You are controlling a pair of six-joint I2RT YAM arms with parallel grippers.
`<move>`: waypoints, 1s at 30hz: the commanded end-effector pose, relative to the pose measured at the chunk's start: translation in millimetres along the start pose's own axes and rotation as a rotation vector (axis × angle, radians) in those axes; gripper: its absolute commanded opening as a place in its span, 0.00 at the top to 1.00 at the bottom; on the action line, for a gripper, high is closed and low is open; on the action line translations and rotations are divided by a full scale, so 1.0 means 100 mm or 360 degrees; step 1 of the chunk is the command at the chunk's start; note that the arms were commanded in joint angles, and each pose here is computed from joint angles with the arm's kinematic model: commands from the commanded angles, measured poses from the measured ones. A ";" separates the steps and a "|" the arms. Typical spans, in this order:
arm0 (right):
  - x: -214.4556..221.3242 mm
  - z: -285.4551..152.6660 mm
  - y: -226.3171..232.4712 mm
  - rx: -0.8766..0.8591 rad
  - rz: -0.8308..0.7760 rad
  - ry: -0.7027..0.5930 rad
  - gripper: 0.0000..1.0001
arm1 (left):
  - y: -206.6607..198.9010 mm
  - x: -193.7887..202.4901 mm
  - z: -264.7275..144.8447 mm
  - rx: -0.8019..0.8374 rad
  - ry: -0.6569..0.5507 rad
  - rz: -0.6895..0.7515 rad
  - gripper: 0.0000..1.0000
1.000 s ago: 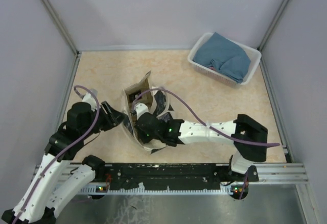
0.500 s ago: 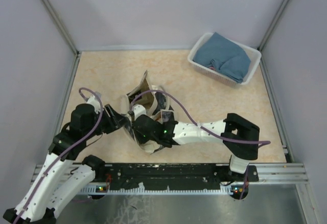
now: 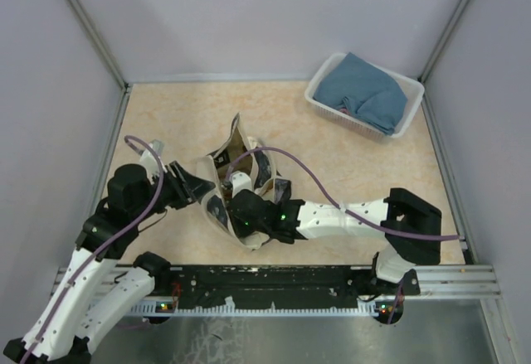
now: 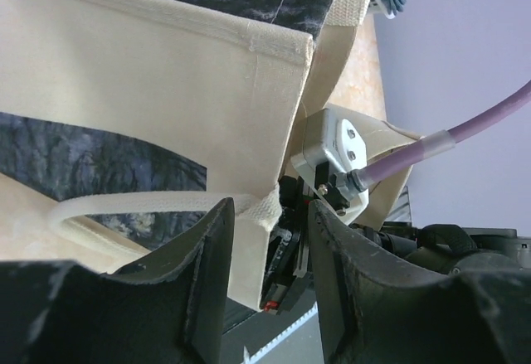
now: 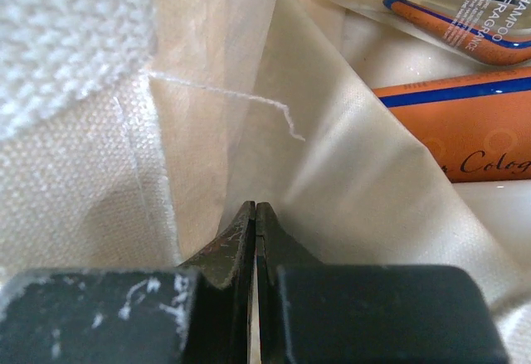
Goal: Take the personal care products out of the canvas bag
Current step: Take out the care product from the canvas bag.
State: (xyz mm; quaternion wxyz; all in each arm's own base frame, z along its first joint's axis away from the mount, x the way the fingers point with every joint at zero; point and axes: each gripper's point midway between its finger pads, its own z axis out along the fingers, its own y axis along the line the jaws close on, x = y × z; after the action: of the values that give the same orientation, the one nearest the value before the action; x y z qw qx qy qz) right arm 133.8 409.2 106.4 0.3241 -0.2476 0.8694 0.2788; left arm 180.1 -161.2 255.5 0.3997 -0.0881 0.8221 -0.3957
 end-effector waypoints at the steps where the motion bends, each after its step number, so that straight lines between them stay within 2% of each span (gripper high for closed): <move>1: 0.50 -0.07 -0.30 0.0180 -0.0052 0.0260 1.00 | -0.04 0.09 0.12 0.0082 0.0075 0.0051 0.53; 19: 0.37 -0.05 -0.15 0.0117 -0.0080 0.0248 1.00 | 0.15 0.33 0.47 -0.0068 0.0239 0.0221 0.51; 20: 0.35 -0.06 -0.14 0.0112 -0.0078 0.0240 1.00 | 0.16 0.35 0.49 -0.0087 0.0248 0.0235 0.55; 22: 0.30 -0.08 -0.13 0.0114 -0.0082 0.0225 1.00 | 0.20 0.38 0.51 -0.0144 0.0264 0.0261 0.78; 23: 0.28 -0.10 -0.13 0.0118 -0.0085 0.0217 1.00 | 0.21 0.38 0.51 -0.0175 0.0268 0.0273 0.93; 24: 0.25 -0.12 -0.12 0.0121 -0.0089 0.0211 1.00 | 0.25 0.39 0.51 -0.0218 0.0271 0.0280 1.00; 26: 0.20 -0.18 -0.14 0.0145 -0.0103 0.0200 1.00 | 0.31 0.37 0.50 -0.0281 0.0252 0.0291 1.00; 27: 0.15 -0.22 -0.19 0.0184 -0.0111 0.0180 0.94 | 0.34 0.35 0.47 -0.0310 0.0233 0.0293 1.00; 29: 0.07 -0.31 -0.28 0.0268 -0.0133 0.0151 0.74 | 0.39 0.28 0.41 -0.0360 0.0173 0.0305 1.00; 30: 0.05 -0.34 -0.33 0.0311 -0.0156 0.0144 0.71 | 0.41 0.26 0.38 -0.0378 0.0157 0.0308 1.00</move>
State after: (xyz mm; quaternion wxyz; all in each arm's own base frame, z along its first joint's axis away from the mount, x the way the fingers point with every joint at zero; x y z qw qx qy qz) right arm 129.6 401.7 108.7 0.3069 -0.2547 0.8819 0.2515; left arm 194.3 -194.3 198.8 0.3569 -0.0122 0.8783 -0.3178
